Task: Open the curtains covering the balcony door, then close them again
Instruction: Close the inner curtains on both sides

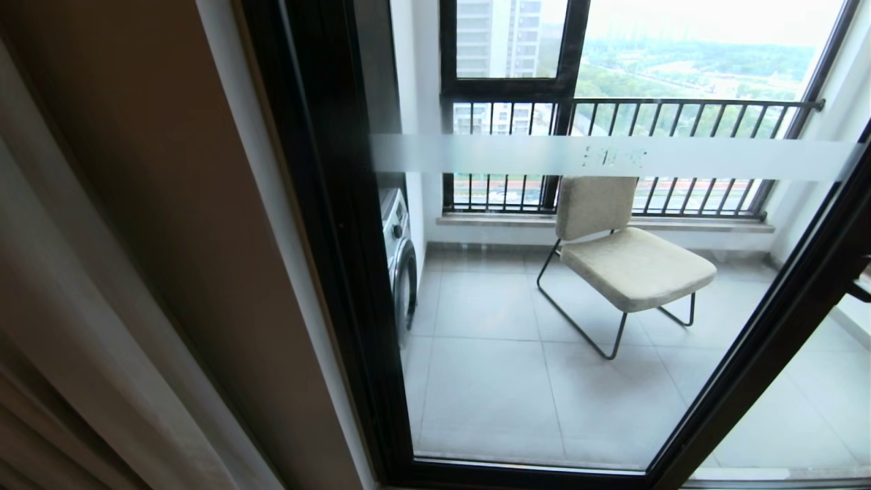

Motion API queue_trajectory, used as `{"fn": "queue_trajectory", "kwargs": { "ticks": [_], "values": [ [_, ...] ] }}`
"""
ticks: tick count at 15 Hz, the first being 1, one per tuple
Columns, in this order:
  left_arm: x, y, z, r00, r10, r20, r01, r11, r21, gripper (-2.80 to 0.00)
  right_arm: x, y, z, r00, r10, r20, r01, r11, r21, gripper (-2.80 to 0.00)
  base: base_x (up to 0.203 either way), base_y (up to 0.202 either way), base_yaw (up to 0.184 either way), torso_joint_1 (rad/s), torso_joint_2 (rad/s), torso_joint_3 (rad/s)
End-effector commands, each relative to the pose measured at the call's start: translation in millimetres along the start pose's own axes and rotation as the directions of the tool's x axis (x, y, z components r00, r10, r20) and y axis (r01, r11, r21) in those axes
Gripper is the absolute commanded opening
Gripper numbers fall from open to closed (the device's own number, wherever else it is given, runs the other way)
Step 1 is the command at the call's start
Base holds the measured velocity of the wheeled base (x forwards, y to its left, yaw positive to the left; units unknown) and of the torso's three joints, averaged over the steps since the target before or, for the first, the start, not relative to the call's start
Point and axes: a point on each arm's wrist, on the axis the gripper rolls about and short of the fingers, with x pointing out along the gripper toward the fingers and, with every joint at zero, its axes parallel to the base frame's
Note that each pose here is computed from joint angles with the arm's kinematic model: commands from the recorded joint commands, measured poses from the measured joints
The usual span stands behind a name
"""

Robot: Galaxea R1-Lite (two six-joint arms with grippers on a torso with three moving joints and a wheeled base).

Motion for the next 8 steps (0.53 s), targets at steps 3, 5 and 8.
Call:
{"fn": "queue_trajectory", "kwargs": {
  "ticks": [3,5,8],
  "values": [
    [29.5,-1.9,4.0,0.997,-0.075,-0.018,0.075,0.997,0.006,0.0,0.0,0.0,0.0,1.0,0.0,0.0,0.0,1.0,-0.001,-2.8,0.0,0.0,0.0,0.0,0.0,0.0],
    [42.2,-2.3,5.8,0.996,-0.084,-0.003,0.085,0.996,0.019,0.0,0.0,0.0,0.0,1.0,0.0,0.0,0.0,1.0,-0.001,-2.8,0.0,0.0,0.0,0.0,0.0,0.0],
    [56.3,-2.8,9.5,0.996,-0.087,0.008,0.087,0.996,0.023,0.0,0.0,0.0,0.0,1.0,0.0,0.0,0.0,1.0,-0.001,-2.8,0.0,0.0,0.0,0.0,0.0,0.0]
  ]
}}
